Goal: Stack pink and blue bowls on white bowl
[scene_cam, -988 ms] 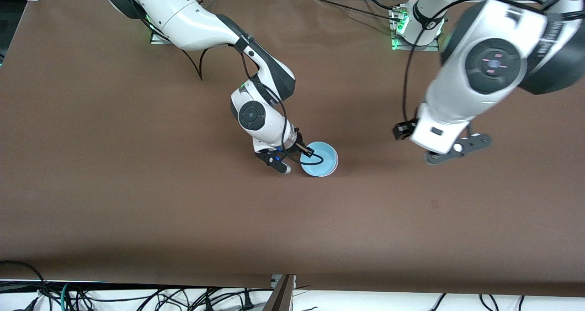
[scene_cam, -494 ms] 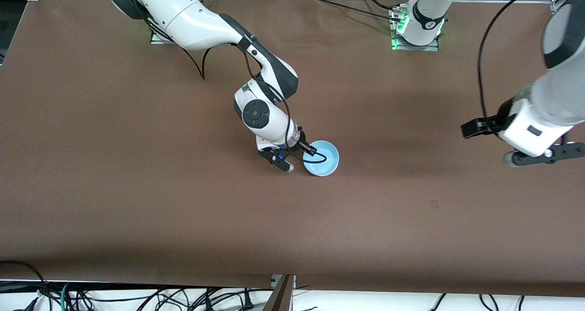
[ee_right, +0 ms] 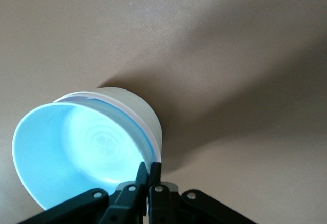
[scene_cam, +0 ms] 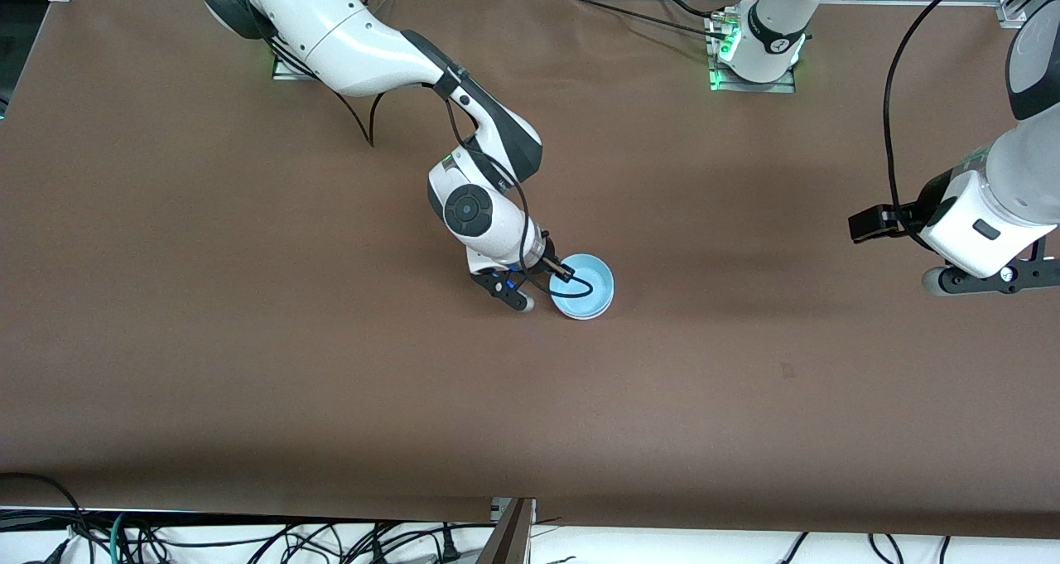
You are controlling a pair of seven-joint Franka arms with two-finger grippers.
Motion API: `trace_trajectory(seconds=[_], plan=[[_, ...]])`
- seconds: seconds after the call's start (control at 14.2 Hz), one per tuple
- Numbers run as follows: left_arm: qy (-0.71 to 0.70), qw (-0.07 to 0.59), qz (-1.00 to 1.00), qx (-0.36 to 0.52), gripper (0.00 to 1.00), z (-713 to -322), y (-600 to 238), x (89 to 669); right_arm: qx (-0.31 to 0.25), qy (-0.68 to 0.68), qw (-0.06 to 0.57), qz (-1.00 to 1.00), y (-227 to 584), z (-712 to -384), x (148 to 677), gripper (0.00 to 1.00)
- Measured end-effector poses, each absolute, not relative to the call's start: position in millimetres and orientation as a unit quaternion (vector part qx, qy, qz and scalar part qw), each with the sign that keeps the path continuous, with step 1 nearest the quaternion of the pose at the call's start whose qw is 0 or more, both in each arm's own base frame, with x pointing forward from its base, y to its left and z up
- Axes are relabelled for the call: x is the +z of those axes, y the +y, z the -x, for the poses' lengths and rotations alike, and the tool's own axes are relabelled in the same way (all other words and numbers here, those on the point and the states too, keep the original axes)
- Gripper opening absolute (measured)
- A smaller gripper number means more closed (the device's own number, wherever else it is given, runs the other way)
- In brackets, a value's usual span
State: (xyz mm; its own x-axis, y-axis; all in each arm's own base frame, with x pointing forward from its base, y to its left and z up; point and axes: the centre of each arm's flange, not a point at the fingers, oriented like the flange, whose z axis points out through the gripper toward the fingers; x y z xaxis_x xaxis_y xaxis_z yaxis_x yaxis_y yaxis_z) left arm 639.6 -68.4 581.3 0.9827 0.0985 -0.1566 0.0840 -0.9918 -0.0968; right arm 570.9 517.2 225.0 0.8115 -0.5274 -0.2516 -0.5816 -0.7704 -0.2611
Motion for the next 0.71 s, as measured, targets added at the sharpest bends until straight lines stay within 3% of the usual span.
trace_trajectory(seconds=[0.21,0.28,0.49,0.71], plan=[[-0.041,0.042,0.995,0.080,1.00,-637,-69,585,0.077,0.290,0.161,0.940,519,-569,223,0.02],[-0.037,0.043,0.995,0.078,1.00,-635,-72,586,0.077,0.290,0.161,0.940,520,-569,223,0.06],[-0.027,0.047,0.996,0.064,1.00,-621,-88,587,0.075,0.292,0.155,0.941,516,-572,221,0.34],[-0.032,0.053,0.997,0.048,1.00,-613,-86,588,0.083,0.277,0.111,0.951,501,-588,244,0.67]])
